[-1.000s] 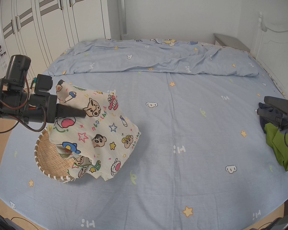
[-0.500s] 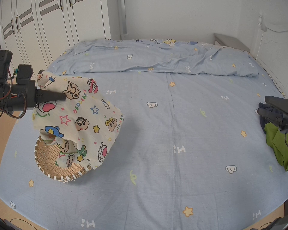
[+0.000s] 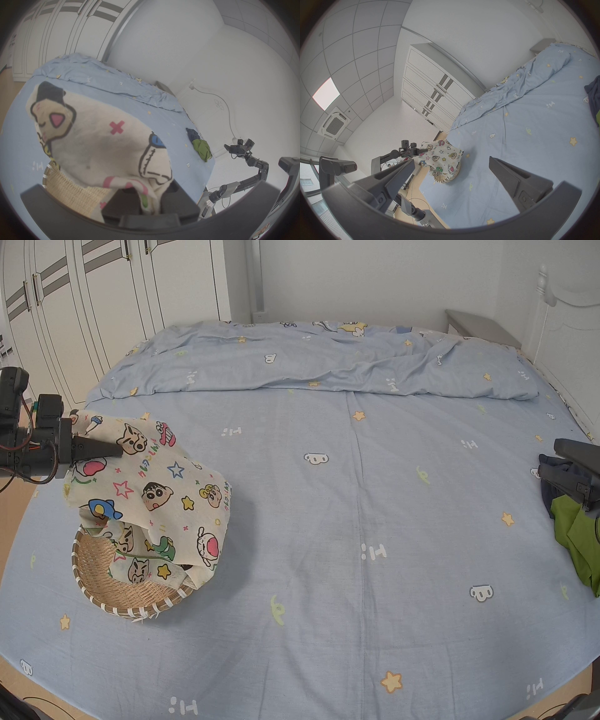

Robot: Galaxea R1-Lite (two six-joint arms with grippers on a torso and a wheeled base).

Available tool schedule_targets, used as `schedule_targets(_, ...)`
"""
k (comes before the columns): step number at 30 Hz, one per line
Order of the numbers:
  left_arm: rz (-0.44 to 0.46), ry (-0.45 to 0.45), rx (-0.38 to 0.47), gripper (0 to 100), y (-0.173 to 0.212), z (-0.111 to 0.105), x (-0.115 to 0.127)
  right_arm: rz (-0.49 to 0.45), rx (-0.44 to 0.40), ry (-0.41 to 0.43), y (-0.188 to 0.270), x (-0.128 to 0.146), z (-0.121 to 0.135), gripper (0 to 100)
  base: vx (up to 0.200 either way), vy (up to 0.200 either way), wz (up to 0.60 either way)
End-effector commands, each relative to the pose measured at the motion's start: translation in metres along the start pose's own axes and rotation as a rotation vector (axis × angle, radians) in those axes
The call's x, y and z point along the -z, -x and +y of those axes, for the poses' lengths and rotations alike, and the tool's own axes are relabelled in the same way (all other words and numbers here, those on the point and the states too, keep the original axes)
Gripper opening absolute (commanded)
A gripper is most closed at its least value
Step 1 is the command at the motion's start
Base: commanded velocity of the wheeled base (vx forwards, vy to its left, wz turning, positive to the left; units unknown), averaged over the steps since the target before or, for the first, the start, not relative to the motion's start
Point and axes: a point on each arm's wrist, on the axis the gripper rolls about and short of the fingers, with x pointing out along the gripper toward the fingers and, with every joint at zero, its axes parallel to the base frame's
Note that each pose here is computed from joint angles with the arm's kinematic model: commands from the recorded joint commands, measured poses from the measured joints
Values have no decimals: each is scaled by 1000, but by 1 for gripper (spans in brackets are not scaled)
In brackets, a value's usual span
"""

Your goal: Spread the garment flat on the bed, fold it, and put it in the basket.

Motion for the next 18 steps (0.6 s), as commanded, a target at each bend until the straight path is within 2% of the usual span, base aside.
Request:
schedule_targets(1, 35, 73, -31, 0, -13, 33, 6, -6, -7, 8, 2, 0, 3, 100, 0, 0, 0)
schedule_targets(6, 41, 134, -87, 0, -13, 67, 11, -6, -10, 10, 3, 0, 4, 100, 0, 0, 0)
schedule_targets(8, 40, 135, -88, 0, -13, 68, 11, -6, -10, 10, 3, 0, 4, 100, 0, 0, 0)
schedule_targets(9, 48, 140, -101, 0, -12, 77, 13, -6, -10, 10, 3, 0, 4, 100, 0, 0, 0)
schedule_targets(12, 48, 140, -101, 0, -12, 77, 13, -6, -10, 10, 3, 0, 4, 100, 0, 0, 0)
schedule_targets(13, 65, 135, -112, 0, -14, 87, 18, -6, -10, 10, 3, 0, 4, 100, 0, 0, 0)
schedule_targets(18, 69, 139, -128, 0, -11, 96, 22, -6, -10, 10, 3, 0, 4, 100, 0, 0, 0)
